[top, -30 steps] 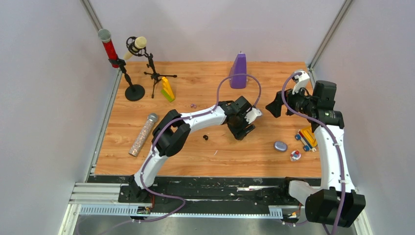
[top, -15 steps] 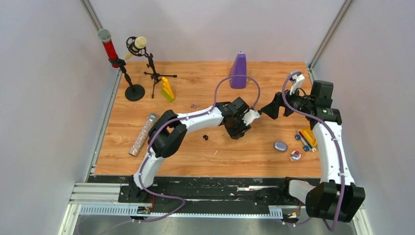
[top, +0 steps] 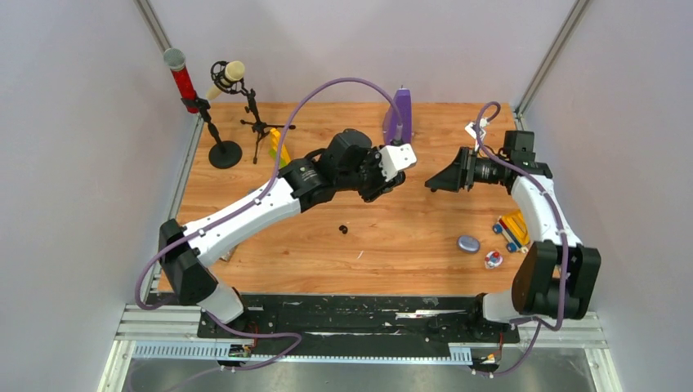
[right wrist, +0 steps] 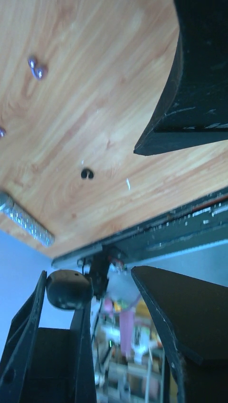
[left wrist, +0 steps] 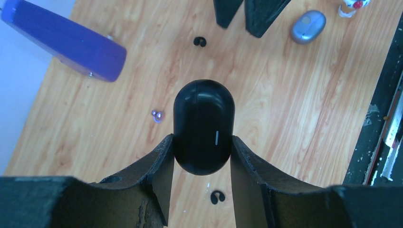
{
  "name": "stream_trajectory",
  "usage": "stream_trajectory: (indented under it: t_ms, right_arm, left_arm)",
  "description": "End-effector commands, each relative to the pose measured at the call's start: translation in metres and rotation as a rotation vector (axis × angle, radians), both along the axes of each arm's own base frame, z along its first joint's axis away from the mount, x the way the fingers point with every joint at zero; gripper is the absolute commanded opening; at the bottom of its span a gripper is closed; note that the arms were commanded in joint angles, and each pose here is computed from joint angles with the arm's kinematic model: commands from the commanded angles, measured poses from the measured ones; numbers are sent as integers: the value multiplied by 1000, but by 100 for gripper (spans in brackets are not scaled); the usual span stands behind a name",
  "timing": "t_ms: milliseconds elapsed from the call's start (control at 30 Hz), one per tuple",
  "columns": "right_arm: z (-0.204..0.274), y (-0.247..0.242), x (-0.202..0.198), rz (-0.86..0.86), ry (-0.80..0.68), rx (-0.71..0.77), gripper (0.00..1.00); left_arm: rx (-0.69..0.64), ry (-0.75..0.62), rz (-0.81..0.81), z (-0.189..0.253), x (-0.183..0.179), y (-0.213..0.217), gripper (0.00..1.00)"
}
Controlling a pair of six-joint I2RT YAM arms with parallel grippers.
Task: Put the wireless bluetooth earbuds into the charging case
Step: Pick up the charging case at the center of the board.
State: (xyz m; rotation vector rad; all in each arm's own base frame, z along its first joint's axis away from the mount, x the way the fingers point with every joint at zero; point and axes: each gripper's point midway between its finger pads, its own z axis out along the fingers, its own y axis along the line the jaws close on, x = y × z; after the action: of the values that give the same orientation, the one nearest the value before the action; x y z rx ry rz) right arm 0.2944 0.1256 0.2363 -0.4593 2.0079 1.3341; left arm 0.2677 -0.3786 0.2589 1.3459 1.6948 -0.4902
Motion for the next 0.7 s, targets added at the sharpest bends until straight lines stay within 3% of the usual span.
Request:
stream_trajectory:
  t_ms: [0, 233, 667]
  right_arm:
    - [32, 19, -4, 185, 30, 208, 87]
    - [25, 43, -7, 275, 39, 210, 83]
    - [11, 68, -17, 279, 8, 131, 70]
  left_arm:
    - [3, -43, 12, 7, 6, 3, 48]
    - [11, -42, 30, 1, 7, 6, 48]
    - [-1, 64, -12, -22, -4, -8, 48]
